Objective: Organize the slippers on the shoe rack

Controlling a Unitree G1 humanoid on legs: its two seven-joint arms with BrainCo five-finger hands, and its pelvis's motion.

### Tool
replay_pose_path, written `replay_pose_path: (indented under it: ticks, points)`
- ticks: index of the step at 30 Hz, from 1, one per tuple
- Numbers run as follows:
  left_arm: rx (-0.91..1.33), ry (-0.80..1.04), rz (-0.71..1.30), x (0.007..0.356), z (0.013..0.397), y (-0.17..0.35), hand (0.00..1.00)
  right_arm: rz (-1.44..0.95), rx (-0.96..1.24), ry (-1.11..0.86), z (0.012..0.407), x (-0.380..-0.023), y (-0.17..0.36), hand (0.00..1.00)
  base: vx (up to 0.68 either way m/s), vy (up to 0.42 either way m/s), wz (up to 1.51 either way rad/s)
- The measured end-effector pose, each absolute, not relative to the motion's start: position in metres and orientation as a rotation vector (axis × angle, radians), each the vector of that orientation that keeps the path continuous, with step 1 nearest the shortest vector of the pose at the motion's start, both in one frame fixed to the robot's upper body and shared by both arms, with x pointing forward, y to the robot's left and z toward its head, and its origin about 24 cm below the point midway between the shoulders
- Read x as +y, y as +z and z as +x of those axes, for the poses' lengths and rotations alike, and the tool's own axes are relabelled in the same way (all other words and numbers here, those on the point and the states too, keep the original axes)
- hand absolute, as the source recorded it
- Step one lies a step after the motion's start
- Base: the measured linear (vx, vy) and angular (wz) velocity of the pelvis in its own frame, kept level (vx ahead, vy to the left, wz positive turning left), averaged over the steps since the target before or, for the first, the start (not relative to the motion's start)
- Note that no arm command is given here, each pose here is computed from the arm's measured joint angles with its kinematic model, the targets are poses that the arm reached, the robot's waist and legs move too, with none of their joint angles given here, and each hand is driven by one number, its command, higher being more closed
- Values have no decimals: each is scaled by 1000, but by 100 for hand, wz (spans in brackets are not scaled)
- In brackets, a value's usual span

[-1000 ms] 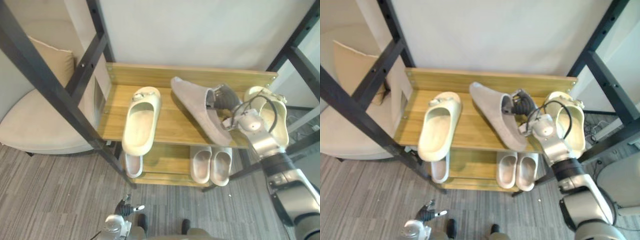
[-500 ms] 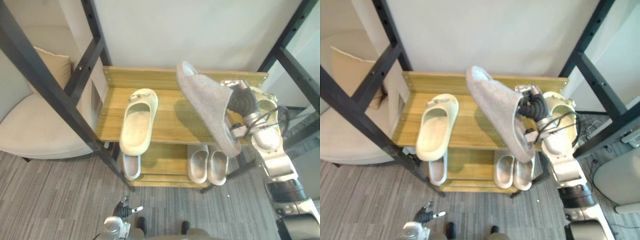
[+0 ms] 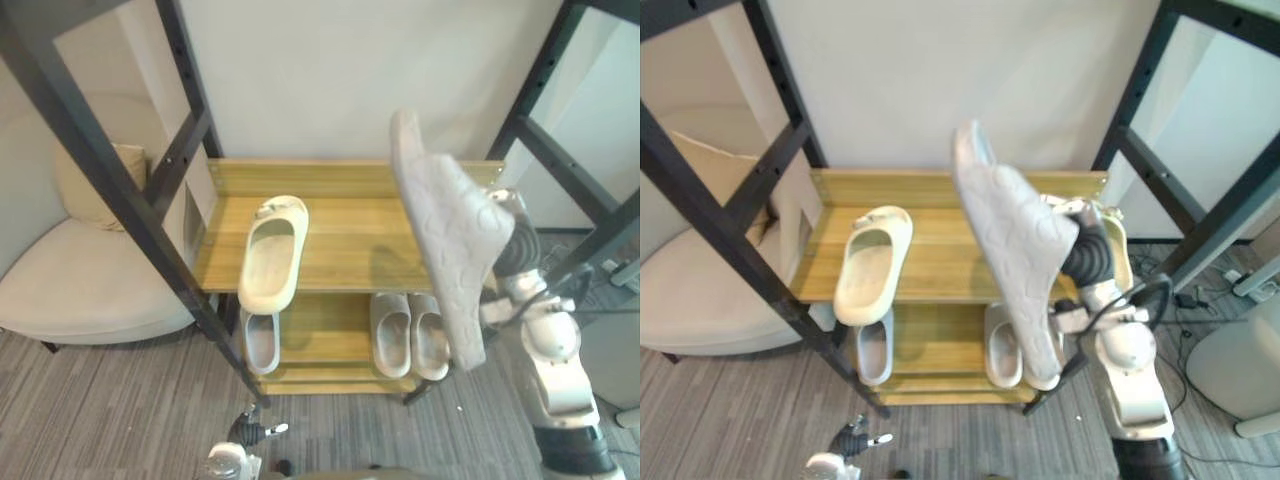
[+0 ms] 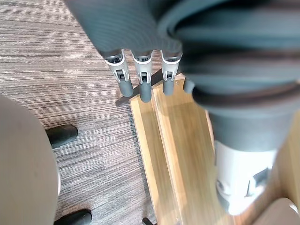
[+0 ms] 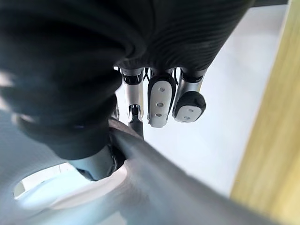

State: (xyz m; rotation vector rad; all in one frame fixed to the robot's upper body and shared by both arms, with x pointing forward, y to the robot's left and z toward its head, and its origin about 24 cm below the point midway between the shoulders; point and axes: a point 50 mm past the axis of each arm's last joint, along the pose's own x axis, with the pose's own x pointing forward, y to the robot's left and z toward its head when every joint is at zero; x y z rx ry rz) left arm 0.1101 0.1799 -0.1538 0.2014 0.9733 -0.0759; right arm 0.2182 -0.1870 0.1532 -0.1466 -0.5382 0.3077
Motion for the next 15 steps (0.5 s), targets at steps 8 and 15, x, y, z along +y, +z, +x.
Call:
replay_pose_path:
  ticks: [8,15]
  points:
    - [961,-153,223,169,110,-154,0,-99,-289,539,190,-159,101,100,-67,-25,5]
    - [877,-234,253,156,145,-145,0,-318,-166,693,203,-152,76,100,-141,-45,15]
